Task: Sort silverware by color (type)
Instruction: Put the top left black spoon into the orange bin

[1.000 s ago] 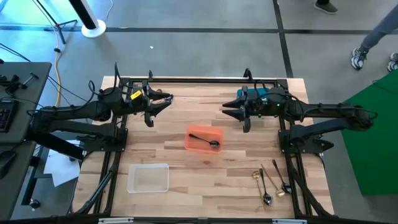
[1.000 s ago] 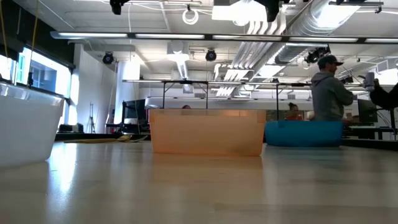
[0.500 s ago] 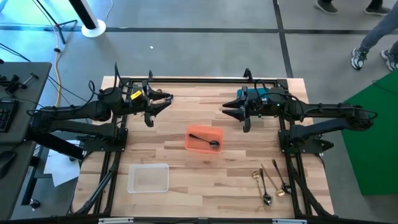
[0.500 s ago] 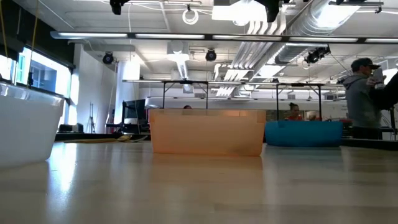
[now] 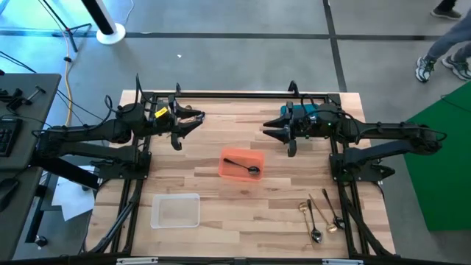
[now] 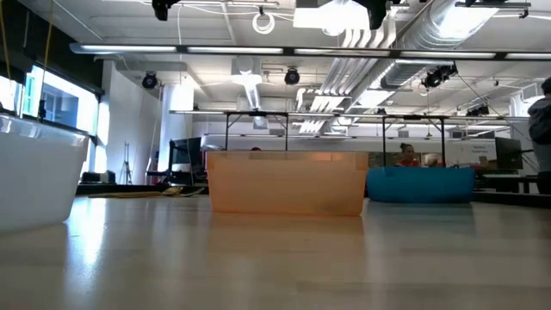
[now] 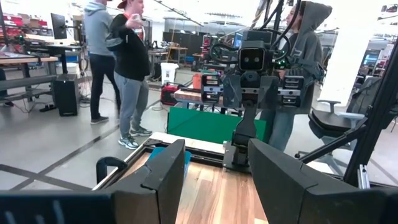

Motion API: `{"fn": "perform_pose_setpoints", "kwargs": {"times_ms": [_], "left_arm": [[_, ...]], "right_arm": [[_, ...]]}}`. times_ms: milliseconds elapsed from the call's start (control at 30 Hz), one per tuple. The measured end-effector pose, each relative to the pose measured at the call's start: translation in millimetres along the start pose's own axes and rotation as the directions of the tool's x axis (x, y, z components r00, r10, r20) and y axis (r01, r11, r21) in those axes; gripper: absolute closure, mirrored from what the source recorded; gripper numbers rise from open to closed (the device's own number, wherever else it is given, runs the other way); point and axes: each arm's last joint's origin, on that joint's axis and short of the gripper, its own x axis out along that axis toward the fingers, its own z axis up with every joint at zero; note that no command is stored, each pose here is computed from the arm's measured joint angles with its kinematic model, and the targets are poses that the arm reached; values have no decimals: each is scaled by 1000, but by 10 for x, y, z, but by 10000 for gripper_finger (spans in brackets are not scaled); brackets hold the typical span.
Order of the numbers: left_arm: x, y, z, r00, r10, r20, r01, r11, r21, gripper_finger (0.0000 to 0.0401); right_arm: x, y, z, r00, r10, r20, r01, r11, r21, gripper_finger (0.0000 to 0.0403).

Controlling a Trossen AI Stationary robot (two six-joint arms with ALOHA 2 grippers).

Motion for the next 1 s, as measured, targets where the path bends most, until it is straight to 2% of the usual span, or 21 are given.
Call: {"fn": "perform_pose_setpoints", "kwargs": {"times_ms": [67,133,233,333,400,500,567,667,733,800,900,1000], "left_arm": [[0,-1,0,1000,0,0,0,1000,-7,235],[11,10,-4,1000,24,-2,-25,997,-71,235],[88,102,-6,986,153,-73,-163,973,-163,235],[196,273,15,932,276,-236,-313,939,-140,235],[267,448,-35,847,360,-392,-428,899,-99,235],[352,743,-217,656,448,-608,-568,823,-8,235],[385,920,-381,546,432,-718,-609,793,14,235],[418,1127,-665,395,356,-847,-615,787,45,235],[452,1248,-828,308,333,-891,-613,786,82,235],[481,1363,-968,242,316,-917,-617,780,106,235],[519,1512,-1157,168,292,-941,-642,757,121,235],[543,1599,-1321,124,231,-965,-652,752,96,235]], "right_arm": [[1,0,-1,1000,0,0,0,1000,0,295],[1,0,-1,1000,0,0,0,1000,0,295],[1,-1,-1,1000,-2,0,2,1000,0,295],[0,-11,1,999,-38,4,38,999,0,295],[0,-17,2,998,-58,6,58,998,0,295],[0,-19,2,998,-60,6,60,998,0,295],[0,-18,2,998,-60,6,60,998,0,295],[0,-19,2,998,-63,6,63,998,6,295],[0,-24,3,997,-79,7,78,997,21,295],[-1,-29,3,995,-97,9,97,995,36,295],[-1,-35,2,993,-119,10,119,992,35,295],[-2,-37,1,992,-123,9,123,992,38,295]]}}
